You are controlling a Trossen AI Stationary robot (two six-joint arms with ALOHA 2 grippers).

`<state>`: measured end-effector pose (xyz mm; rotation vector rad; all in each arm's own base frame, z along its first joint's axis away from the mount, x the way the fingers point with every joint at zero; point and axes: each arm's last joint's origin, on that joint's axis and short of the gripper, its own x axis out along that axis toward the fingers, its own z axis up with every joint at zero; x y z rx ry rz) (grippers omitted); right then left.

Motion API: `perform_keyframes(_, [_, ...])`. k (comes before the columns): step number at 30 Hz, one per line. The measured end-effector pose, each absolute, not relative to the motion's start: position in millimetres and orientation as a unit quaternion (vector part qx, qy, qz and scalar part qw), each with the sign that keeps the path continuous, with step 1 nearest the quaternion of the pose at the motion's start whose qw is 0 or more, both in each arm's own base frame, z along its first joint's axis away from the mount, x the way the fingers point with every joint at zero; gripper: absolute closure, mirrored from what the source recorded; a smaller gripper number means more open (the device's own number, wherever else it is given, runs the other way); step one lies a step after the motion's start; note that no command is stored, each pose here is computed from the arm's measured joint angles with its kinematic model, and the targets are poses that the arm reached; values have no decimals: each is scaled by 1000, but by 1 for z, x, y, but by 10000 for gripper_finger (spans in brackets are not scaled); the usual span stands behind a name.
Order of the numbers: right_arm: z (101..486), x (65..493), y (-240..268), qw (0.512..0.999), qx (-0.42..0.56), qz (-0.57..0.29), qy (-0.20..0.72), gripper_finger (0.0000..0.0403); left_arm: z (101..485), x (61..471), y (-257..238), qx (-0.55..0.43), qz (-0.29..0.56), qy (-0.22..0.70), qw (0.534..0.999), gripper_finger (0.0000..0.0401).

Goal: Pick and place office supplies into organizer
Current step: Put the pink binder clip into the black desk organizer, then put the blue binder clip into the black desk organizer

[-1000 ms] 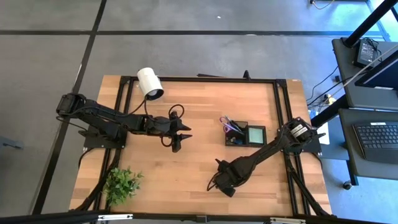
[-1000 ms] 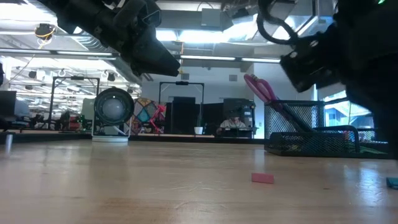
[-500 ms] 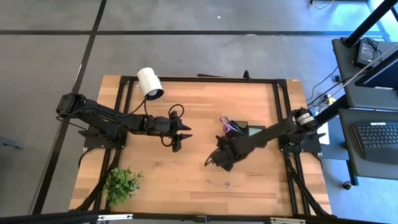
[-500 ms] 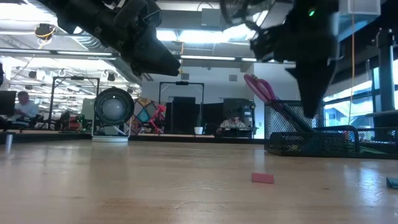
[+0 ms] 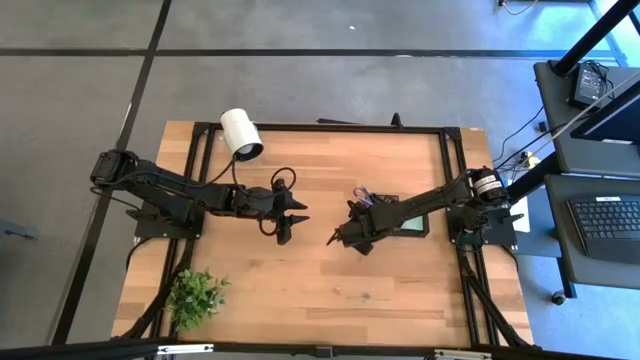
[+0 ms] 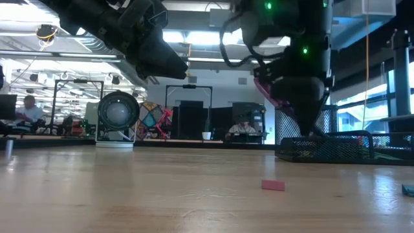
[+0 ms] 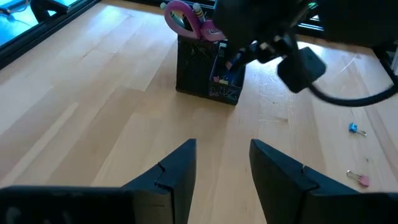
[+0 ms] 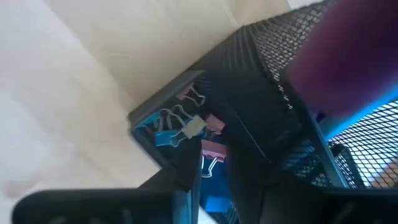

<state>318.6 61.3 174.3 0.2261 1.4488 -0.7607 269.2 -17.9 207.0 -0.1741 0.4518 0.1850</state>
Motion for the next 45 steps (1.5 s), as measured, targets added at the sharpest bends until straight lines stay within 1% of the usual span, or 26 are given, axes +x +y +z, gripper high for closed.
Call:
perform_keyframes(8, [163, 311, 59, 675, 94, -351, 642, 336, 207, 269, -18, -86, 91, 224, 967, 258])
perform_keyframes(12, [162, 310, 59, 672, 98, -356, 642, 326, 207, 269, -18, -85, 95, 223, 966, 258])
perform_keyframes(16, [162, 311, 59, 673, 101, -354, 641, 303, 207, 269, -18, -84, 95, 223, 967, 258])
perform_keyframes(22, [162, 312, 60, 676, 107, -351, 639, 255, 207, 269, -18, -84, 95, 223, 967, 258])
perform_keyframes(27, [176, 320, 64, 668, 130, -330, 655, 225, 207, 269, -18, -84, 95, 223, 967, 258])
perform_keyframes(31, [200, 332, 78, 681, 164, -273, 659, 218, 207, 269, -18, -85, 95, 223, 966, 258])
perform_keyframes(34, [213, 337, 93, 702, 150, -212, 663, 218, 207, 269, -18, -85, 95, 223, 967, 258])
perform_keyframes(36, [220, 337, 106, 719, 107, -152, 669, 218, 207, 269, -18, -84, 95, 223, 967, 258])
perform_keyframes(39, [224, 333, 129, 737, 9, -40, 675, 218, 207, 269, -18, -84, 95, 224, 966, 258])
perform_keyframes(42, [224, 325, 153, 742, -80, 50, 664, 218, 207, 269, -18, -84, 95, 224, 966, 258])
perform_keyframes(45, [219, 319, 175, 748, -150, 128, 634, 218, 207, 269, -18, -83, 95, 225, 966, 258])
